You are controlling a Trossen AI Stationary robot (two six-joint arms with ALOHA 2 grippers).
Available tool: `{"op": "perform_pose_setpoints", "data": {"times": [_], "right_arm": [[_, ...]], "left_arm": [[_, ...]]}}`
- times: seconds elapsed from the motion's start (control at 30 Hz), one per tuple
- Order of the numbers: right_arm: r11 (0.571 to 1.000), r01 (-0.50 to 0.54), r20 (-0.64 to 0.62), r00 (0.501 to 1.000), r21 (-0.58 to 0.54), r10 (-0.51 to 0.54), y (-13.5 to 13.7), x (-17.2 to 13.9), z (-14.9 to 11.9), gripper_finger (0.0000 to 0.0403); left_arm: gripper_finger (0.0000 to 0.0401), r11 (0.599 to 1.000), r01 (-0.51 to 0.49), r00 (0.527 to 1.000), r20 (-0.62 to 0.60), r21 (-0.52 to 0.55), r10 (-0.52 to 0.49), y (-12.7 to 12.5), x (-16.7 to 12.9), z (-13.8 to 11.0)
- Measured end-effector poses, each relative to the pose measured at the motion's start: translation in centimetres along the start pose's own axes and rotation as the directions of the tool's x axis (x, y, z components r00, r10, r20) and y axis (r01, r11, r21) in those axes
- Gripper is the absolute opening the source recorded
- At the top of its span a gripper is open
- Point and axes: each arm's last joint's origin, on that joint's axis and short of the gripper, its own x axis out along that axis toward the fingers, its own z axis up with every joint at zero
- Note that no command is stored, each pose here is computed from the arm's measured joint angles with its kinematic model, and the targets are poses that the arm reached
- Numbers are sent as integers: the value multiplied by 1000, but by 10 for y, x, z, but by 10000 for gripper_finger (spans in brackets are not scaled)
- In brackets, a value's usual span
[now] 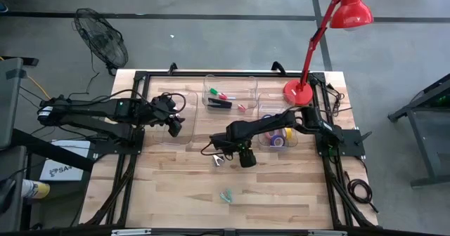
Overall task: Pick and place Stapler, Stapler remover, tape
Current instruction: Put the yellow stapler into the top transparent bin
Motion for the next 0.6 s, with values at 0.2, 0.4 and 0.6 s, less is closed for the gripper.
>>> {"op": "perform_pose_setpoints", "data": {"times": [0.2, 0.4, 0.6], "right_arm": [[1000, -3, -6, 1000, 0, 3, 0, 0, -1, 134], [1000, 1, -7, 1000, 0, -1, 0, 0, -1, 98], [1000, -4, -6, 1000, 0, 4, 0, 0, -1, 53]], "left_arm": [[230, 1000, 0, 1000, 0, 0, 0, 0, 0, 0], [230, 1000, 0, 1000, 1, 1, 0, 0, 0, 0], [230, 1000, -1, 1000, 1, 8, 1, 0, 0, 0]]}}
